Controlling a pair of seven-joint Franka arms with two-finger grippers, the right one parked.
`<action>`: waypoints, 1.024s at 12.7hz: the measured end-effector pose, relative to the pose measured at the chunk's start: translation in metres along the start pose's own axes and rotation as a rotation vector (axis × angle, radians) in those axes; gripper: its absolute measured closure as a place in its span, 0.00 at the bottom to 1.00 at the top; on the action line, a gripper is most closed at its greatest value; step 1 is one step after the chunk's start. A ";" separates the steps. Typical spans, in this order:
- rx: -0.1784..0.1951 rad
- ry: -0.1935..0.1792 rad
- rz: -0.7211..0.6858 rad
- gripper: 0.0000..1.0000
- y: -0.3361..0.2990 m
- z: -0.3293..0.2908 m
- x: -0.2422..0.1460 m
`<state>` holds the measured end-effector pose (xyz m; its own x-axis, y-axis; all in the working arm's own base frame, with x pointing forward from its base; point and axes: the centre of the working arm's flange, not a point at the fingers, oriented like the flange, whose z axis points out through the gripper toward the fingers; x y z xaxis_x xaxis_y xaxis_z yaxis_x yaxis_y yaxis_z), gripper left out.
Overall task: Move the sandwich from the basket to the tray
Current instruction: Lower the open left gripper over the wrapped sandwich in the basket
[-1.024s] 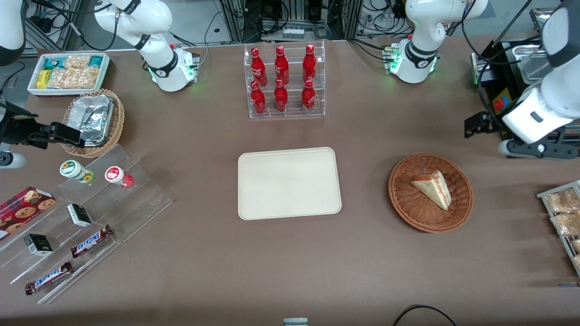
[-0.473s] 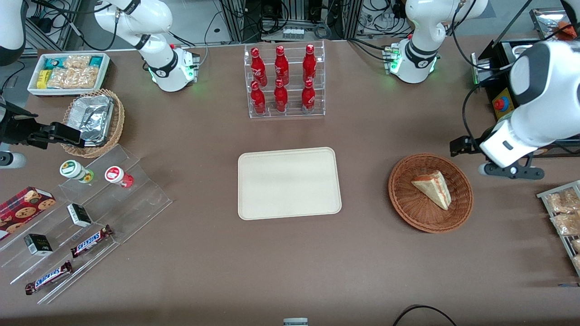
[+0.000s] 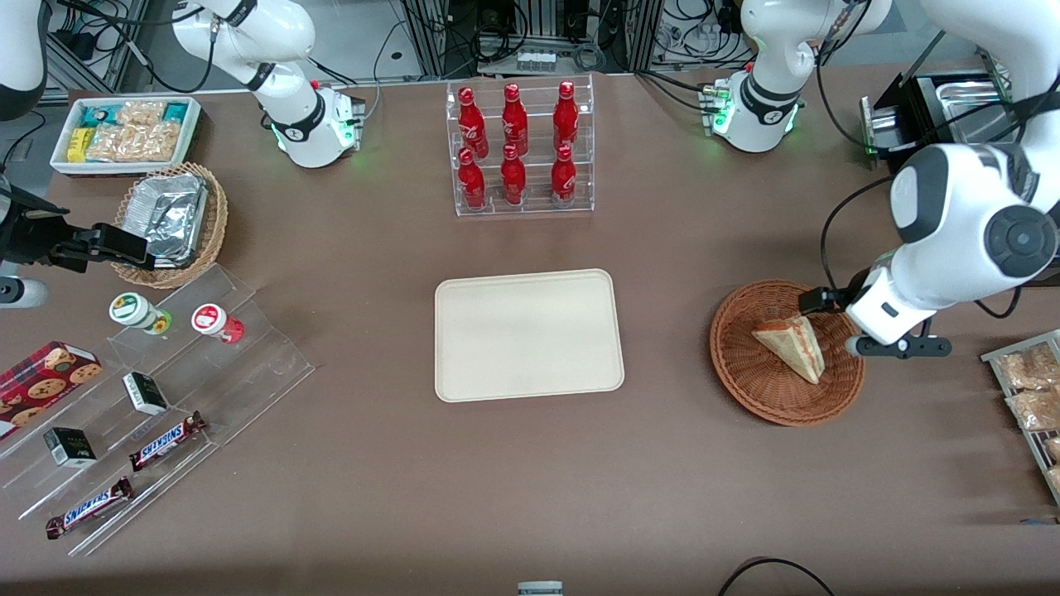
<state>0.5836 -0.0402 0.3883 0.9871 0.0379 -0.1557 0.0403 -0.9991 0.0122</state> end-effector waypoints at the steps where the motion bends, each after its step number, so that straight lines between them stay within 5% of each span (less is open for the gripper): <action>1: -0.001 0.005 -0.047 0.00 0.000 0.006 0.003; 6: -0.023 0.070 -0.418 0.00 0.001 0.032 0.004; 13: -0.053 0.117 -0.651 0.00 0.001 0.070 -0.005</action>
<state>0.5677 -0.0431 0.3201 0.7686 0.6385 -0.0390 0.6390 -0.7692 0.0010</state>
